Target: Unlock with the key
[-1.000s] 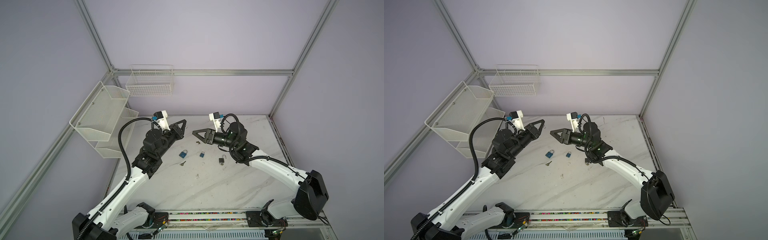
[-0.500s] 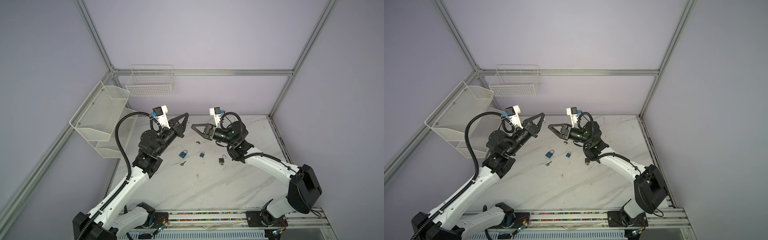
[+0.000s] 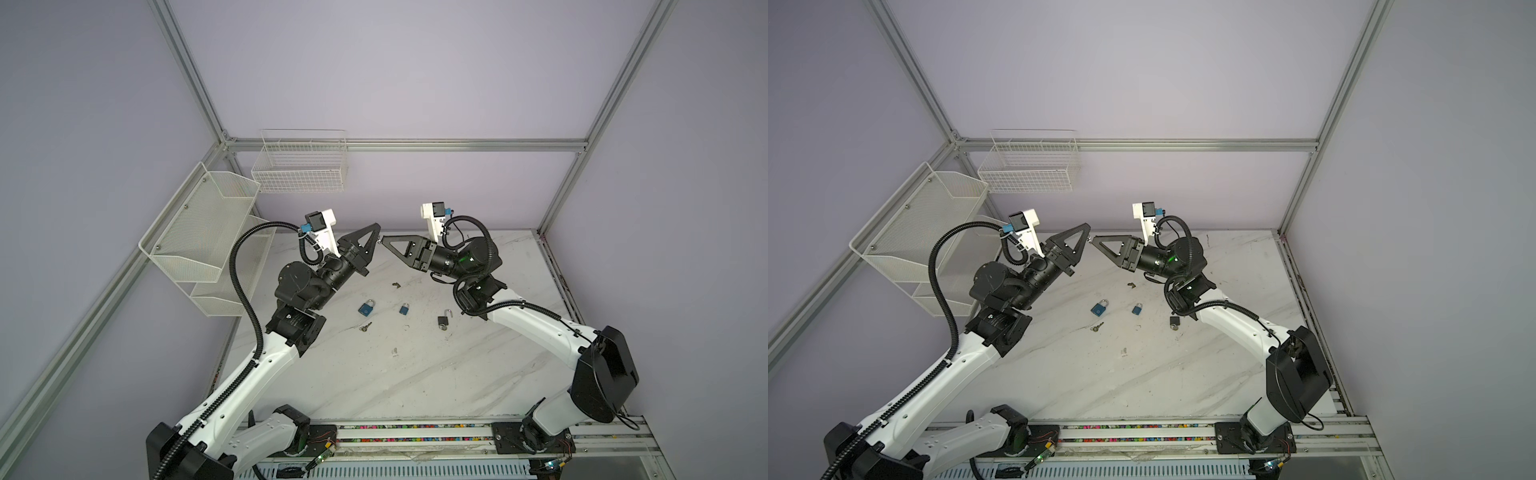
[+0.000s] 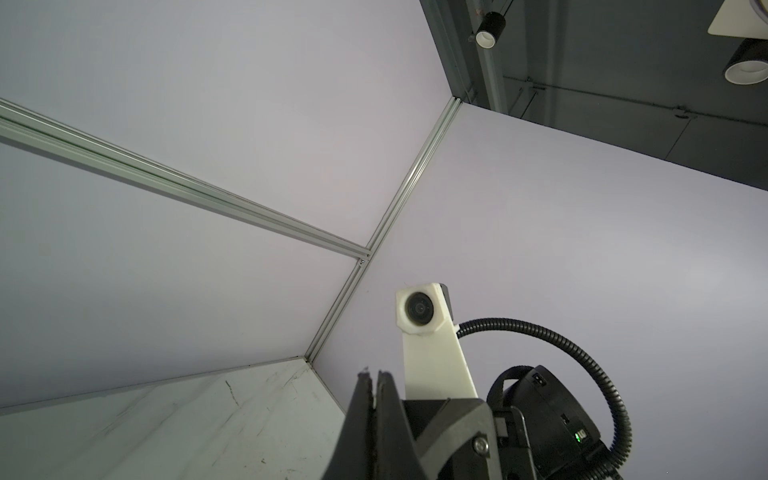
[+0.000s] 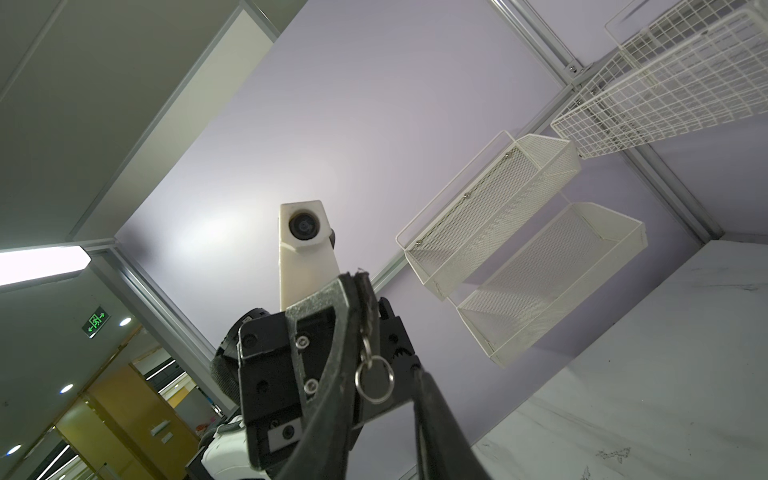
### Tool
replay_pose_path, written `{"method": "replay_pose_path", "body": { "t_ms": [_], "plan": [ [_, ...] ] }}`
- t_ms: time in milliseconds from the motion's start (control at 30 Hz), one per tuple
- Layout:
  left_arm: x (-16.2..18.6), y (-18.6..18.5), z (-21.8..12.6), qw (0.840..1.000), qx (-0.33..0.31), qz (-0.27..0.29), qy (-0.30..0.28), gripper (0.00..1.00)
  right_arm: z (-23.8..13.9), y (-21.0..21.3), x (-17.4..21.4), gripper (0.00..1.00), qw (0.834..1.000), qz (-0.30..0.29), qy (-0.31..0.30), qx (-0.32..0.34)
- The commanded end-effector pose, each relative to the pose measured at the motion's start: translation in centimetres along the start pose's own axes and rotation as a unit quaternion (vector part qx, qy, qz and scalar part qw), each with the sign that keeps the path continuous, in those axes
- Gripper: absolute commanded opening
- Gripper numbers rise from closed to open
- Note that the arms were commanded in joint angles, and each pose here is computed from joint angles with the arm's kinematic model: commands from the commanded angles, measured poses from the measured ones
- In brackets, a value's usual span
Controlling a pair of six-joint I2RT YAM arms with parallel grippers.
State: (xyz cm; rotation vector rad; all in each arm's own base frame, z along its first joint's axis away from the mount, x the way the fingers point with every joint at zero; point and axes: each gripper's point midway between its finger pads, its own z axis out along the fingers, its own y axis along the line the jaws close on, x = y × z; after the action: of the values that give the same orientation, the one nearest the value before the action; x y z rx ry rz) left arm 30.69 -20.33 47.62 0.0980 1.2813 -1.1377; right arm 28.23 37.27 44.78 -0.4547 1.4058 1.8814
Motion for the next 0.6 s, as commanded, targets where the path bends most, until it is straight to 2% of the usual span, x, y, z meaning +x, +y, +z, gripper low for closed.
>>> {"method": "replay_pose_path", "body": {
  "t_ms": [0,567],
  "plan": [
    [-0.1,-0.8,0.1,1.0,0.022,0.009,-0.008,0.0,0.4,2.2,-0.8,0.27,0.999,-0.004,-0.003,-0.038],
    [0.2,-1.3,0.5,0.999,0.031,0.002,-0.01,0.0,1.0,1.7,-0.4,0.21,0.999,0.002,0.007,-0.032]
  ]
}}
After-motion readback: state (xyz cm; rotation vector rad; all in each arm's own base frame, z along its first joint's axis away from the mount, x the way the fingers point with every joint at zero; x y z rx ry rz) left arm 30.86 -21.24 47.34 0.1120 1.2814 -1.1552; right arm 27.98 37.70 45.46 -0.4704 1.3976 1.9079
